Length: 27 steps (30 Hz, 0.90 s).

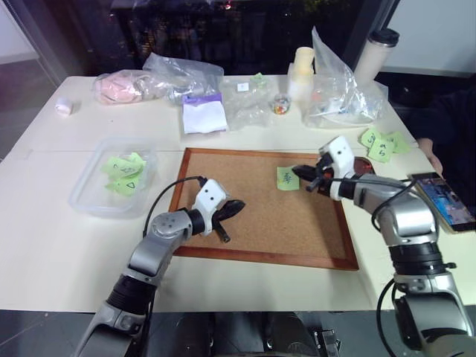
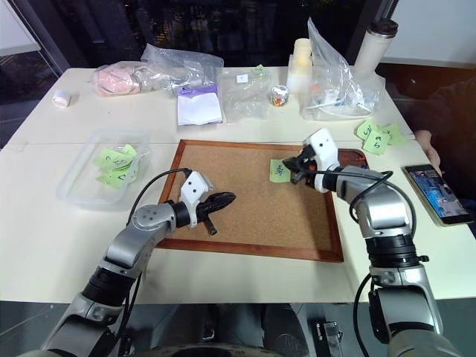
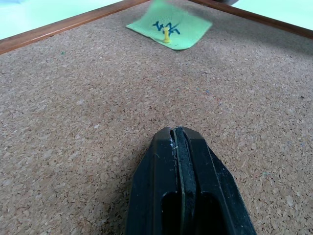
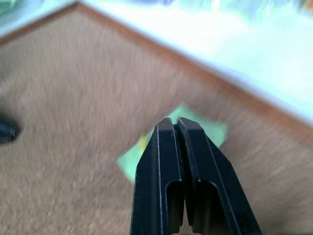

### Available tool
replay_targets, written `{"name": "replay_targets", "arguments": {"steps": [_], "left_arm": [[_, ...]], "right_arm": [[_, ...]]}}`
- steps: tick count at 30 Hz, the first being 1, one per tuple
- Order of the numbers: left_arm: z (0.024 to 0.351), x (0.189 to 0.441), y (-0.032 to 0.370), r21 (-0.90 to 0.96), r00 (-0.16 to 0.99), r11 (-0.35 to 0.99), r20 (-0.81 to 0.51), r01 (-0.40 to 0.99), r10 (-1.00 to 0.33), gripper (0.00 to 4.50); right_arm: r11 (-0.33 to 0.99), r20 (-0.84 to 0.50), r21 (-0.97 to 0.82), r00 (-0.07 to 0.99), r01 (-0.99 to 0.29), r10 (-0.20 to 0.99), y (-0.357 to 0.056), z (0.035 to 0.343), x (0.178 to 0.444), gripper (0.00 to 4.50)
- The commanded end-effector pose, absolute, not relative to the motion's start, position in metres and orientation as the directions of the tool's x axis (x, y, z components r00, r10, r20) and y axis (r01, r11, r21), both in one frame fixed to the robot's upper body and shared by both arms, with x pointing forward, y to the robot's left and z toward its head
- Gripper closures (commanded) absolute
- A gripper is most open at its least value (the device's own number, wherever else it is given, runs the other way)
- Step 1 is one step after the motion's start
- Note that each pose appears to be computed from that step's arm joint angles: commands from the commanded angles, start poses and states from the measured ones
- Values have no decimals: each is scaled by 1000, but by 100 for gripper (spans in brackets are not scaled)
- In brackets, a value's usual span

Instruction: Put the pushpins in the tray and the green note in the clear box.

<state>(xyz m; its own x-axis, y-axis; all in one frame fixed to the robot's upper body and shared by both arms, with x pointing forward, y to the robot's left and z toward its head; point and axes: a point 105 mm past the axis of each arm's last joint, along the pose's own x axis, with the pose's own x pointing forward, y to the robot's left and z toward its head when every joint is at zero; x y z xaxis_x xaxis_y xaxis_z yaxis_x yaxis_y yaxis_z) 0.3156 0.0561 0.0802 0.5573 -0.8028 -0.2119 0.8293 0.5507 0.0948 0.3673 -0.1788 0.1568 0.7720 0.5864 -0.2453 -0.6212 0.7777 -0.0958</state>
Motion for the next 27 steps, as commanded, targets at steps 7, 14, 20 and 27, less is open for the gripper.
{"name": "replay_targets", "arguments": {"steps": [7, 14, 20, 27], "left_arm": [[52, 310, 60, 58, 537, 548, -307, 835, -786, 450], [55, 312, 59, 61, 543, 551, -291, 832, -788, 450], [55, 312, 61, 62, 551, 559, -291, 827, -782, 450], [55, 311, 61, 56, 553, 563, -290, 825, -781, 450]], "right_arm": [[891, -136, -149, 901, -429, 411, -240, 191, 381, 446], [953, -186, -123, 950, -277, 252, -291, 164, 393, 446], [959, -207, -109, 949, -262, 236, -295, 150, 394, 446], [971, -219, -89, 955, -222, 199, -302, 138, 392, 446]]}}
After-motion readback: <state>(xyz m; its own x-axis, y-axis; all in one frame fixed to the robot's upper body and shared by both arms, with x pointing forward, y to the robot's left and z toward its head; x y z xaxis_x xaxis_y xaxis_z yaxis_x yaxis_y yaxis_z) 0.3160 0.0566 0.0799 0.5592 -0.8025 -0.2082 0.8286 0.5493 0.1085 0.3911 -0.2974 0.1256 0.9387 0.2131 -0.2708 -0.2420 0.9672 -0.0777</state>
